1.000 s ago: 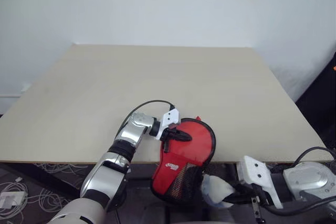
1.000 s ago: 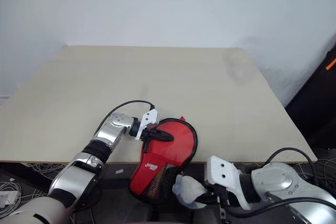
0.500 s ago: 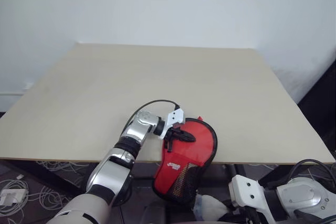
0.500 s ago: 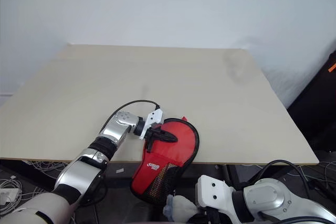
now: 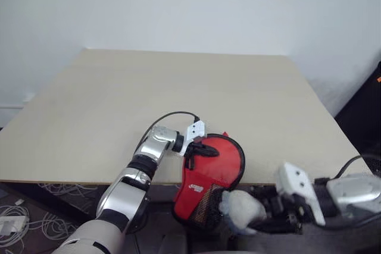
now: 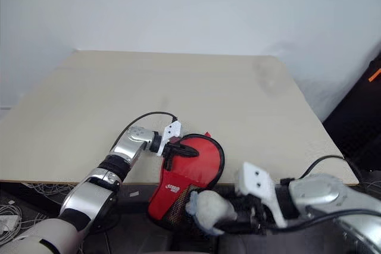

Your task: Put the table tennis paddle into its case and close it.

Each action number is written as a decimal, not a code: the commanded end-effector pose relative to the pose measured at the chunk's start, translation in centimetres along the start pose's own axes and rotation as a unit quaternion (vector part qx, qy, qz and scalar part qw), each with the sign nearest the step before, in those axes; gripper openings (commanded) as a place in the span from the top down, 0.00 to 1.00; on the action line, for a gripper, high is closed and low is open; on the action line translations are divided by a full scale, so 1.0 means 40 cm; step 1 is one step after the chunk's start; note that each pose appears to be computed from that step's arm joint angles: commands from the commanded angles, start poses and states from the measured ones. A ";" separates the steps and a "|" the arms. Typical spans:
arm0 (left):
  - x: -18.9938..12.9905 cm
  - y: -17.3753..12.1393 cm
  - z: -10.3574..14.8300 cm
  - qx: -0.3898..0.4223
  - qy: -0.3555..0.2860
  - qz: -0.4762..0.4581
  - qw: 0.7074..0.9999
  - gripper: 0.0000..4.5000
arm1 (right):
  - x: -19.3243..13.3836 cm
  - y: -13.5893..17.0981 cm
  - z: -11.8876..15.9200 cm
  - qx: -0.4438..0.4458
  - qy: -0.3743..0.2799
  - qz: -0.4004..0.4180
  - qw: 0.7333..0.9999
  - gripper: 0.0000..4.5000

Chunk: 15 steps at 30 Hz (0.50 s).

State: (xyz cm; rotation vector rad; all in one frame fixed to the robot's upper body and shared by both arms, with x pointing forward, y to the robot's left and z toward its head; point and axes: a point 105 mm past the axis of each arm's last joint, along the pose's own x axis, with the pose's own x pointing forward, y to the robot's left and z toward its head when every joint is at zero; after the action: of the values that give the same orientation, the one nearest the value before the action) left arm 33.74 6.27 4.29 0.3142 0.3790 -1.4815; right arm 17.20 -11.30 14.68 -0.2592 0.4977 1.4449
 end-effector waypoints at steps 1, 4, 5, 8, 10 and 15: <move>-0.054 0.004 0.009 0.000 -0.016 0.023 1.000 0.96 | -0.033 -0.053 0.062 -0.010 -0.049 -0.026 0.998 0.00; -0.110 -0.003 0.018 -0.005 -0.033 0.055 0.998 0.80 | -0.049 -0.129 0.089 -0.011 -0.081 -0.081 0.993 0.00; -0.132 -0.006 0.020 -0.012 -0.039 0.070 0.997 0.72 | -0.051 -0.156 0.096 -0.008 -0.092 -0.104 0.990 0.00; -0.197 -0.011 0.029 -0.032 -0.056 0.122 0.990 0.48 | -0.057 -0.219 0.105 0.007 -0.122 -0.157 0.980 0.00; -0.240 -0.008 0.036 -0.045 -0.069 0.168 0.982 0.31 | -0.062 -0.256 0.103 0.022 -0.141 -0.191 0.971 0.00; -0.331 0.020 0.031 -0.069 -0.093 0.292 0.949 0.00 | -0.069 -0.324 0.090 0.059 -0.180 -0.259 0.947 0.00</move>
State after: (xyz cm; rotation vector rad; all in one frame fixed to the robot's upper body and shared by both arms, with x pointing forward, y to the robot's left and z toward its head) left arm 33.27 16.78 9.31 0.1467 0.2860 -0.9696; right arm 29.30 -12.91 16.09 -0.0098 0.2633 0.9800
